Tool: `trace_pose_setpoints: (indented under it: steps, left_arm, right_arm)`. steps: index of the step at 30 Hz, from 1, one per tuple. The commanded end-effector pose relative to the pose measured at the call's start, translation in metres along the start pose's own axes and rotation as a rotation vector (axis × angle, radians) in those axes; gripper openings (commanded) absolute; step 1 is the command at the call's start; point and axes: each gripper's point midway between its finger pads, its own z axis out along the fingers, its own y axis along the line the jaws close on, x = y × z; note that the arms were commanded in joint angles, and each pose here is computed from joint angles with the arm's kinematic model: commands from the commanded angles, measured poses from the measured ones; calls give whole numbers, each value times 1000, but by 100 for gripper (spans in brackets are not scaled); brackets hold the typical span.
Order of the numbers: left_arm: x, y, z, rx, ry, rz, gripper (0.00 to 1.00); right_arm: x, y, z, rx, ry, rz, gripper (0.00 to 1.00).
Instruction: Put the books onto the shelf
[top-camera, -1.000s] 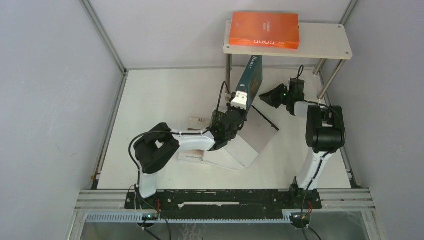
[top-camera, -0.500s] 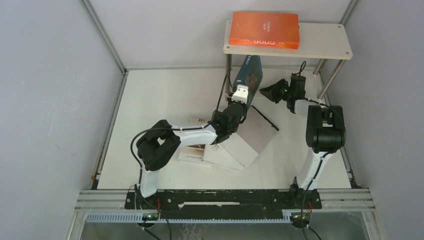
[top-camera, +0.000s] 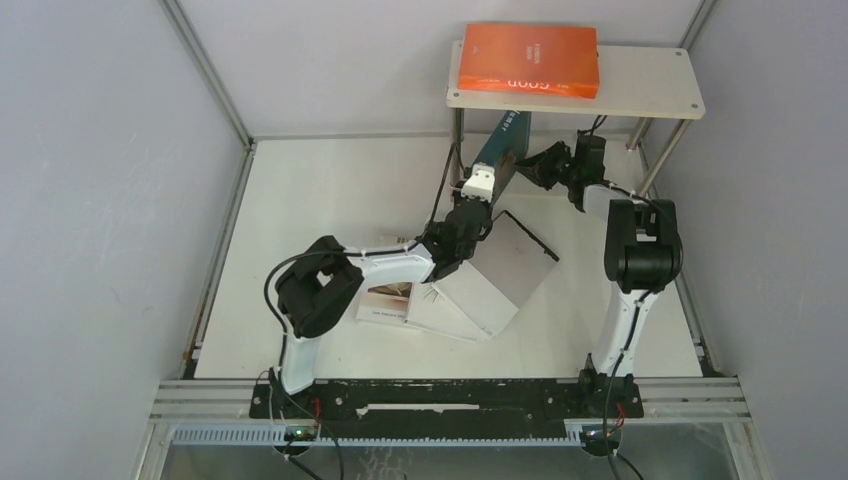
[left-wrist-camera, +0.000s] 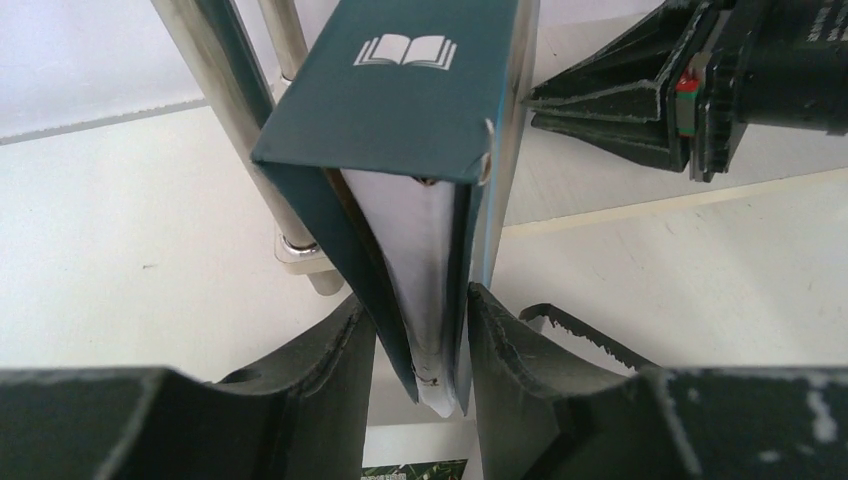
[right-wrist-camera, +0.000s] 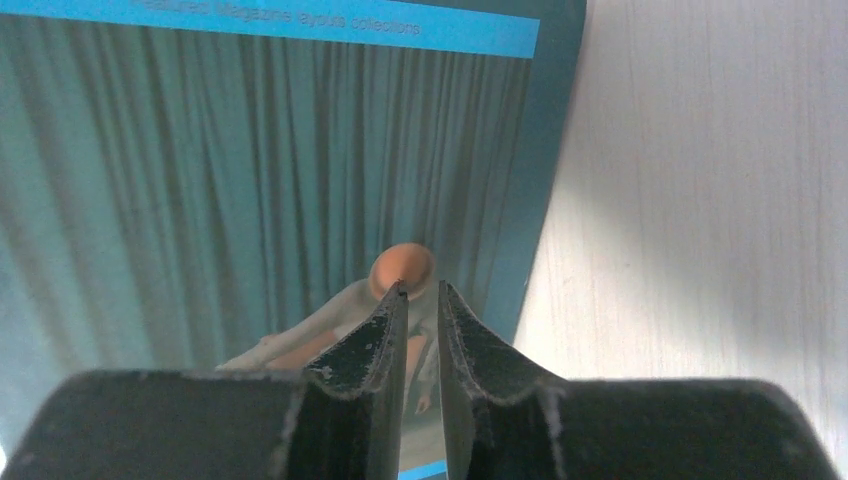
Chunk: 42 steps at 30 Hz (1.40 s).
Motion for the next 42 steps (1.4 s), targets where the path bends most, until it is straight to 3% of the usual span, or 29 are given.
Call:
trace_pose_setpoints:
  steps: [1,11,20,42]
  left_arm:
    - [-28,3,6,-12,-55,-29,43]
    - [-28,9,0,-8,-37,-5,46]
    - [-26,20,-4,-22,-17,39,59]
    - [-25,35,16,-35,16,53,63]
  right_arm:
    - [-5,16,12,-55,10,-21,24]
    - [-6,16,33,-109,25,12,24]
    - [13,22,57,-156,77,26,24]
    - [12,28,87,-183,96,44,24]
